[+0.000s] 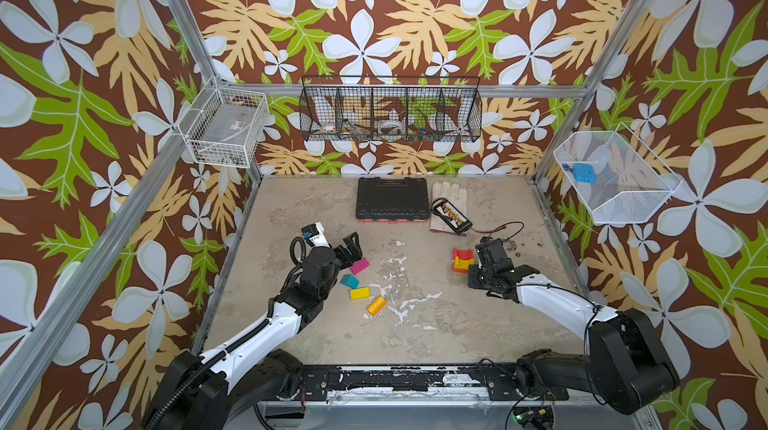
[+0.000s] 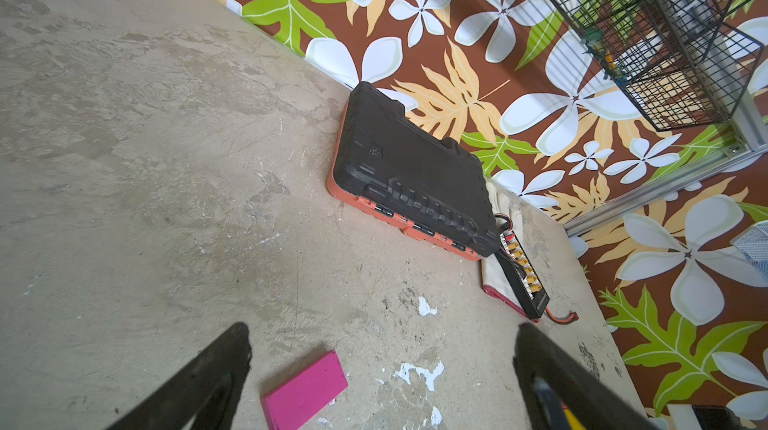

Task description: Build the wood block tower

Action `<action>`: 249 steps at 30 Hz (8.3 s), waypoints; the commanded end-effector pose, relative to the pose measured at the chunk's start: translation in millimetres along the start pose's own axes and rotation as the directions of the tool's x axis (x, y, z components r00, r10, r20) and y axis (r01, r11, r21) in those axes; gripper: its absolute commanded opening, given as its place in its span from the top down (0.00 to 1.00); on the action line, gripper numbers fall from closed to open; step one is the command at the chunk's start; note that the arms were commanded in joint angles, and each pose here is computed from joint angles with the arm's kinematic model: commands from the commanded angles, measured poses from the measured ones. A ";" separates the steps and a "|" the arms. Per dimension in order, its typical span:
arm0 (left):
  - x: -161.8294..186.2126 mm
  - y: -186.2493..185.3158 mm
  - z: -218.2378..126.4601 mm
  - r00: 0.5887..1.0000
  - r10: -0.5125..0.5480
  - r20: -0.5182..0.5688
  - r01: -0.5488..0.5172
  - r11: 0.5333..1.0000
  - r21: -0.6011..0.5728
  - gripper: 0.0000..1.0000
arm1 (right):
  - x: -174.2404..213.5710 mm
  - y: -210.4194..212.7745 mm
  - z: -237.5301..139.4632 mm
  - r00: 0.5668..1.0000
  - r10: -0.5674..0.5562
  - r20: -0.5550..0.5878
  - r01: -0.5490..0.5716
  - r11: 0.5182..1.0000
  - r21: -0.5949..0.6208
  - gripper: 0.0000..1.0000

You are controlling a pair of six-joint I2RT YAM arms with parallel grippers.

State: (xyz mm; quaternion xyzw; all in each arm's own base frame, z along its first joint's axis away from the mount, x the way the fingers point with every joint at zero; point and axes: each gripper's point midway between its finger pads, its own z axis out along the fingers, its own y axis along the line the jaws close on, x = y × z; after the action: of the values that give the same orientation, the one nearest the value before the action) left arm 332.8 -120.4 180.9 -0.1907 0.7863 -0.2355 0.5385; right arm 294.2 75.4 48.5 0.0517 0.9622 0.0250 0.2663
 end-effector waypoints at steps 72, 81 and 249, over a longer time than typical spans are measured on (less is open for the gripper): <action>-39.9 87.3 -64.1 0.885 -0.213 0.414 0.308 0.935 -0.177 0.00 | -22.1 286.0 -33.3 0.899 -0.419 0.130 0.437 0.832 -0.341 0.29; -37.2 87.5 -62.2 0.891 -0.212 0.401 0.304 0.935 -0.181 0.00 | 41.0 302.1 -31.2 0.844 -0.528 0.093 0.518 0.759 -0.395 0.09; 52.9 -63.7 34.4 0.940 -0.011 -0.342 0.141 0.923 0.358 0.08 | -82.8 39.7 6.7 0.998 0.063 0.025 -0.064 0.997 0.041 0.65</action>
State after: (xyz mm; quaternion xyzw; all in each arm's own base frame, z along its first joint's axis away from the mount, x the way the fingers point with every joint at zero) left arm 350.6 -204.1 162.2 -0.0827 0.8011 -0.4254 0.4128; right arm 368.6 106.6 86.7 0.0914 0.9576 0.0180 0.2726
